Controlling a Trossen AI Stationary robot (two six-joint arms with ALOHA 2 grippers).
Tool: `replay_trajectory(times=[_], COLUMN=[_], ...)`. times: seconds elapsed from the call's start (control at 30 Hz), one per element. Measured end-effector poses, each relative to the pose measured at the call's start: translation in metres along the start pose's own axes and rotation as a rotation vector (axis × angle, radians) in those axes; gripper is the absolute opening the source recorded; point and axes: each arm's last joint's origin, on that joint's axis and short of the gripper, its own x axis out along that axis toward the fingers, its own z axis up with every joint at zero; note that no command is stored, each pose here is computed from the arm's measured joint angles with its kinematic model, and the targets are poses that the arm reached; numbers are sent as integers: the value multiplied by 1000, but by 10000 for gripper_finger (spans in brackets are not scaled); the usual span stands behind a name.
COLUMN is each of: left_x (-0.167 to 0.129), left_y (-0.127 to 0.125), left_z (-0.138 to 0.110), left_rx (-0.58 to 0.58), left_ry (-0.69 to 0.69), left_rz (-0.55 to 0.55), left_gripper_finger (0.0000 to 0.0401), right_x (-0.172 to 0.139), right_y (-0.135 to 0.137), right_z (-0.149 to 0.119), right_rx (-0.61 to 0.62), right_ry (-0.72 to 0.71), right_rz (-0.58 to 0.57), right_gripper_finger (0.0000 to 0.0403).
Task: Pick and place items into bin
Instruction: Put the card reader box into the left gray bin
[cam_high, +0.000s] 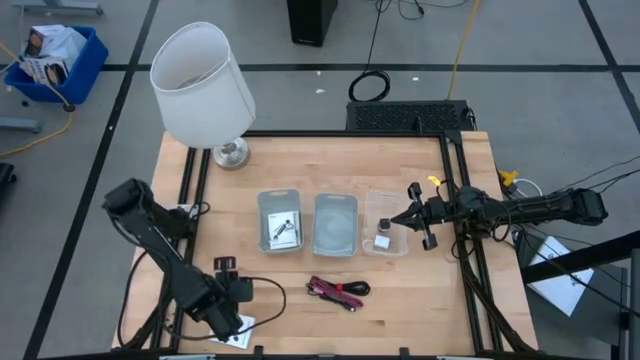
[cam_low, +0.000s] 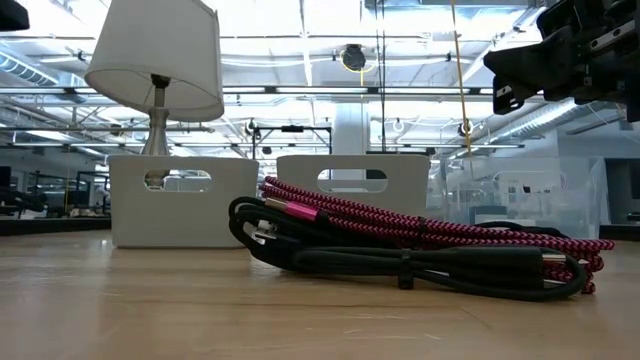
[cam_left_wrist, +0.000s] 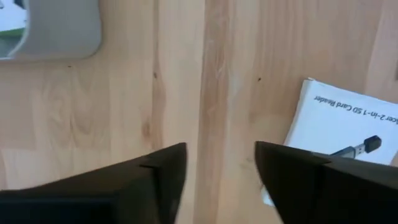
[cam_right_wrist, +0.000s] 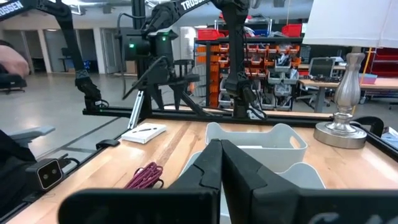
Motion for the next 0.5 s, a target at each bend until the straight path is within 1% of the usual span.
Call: replay_trajectory(times=[0.13, 0.23, 0.33, 0.4, 0.5], left_x=[11, 19, 27, 31, 37], left_y=[-6, -15, -31, -37, -39], left_z=[5, 7, 8, 8, 8], left_rx=[-27, -10, 76, 99, 98], left_ry=[35, 70, 69, 80, 104], left_rz=[-17, -83, -175, -221, -208], left_gripper_finger=[267, 293, 294, 286, 268], right_x=[0, 0, 0, 0, 0], right_y=[0, 0, 0, 0, 0], right_z=[0, 0, 0, 0, 0], right_rx=[-9, -15, -17, -17, -17], right_ry=[0, 0, 1, 1, 1], right_rz=[0, 0, 0, 0, 0], right_gripper_finger=[0, 0, 0, 0, 0])
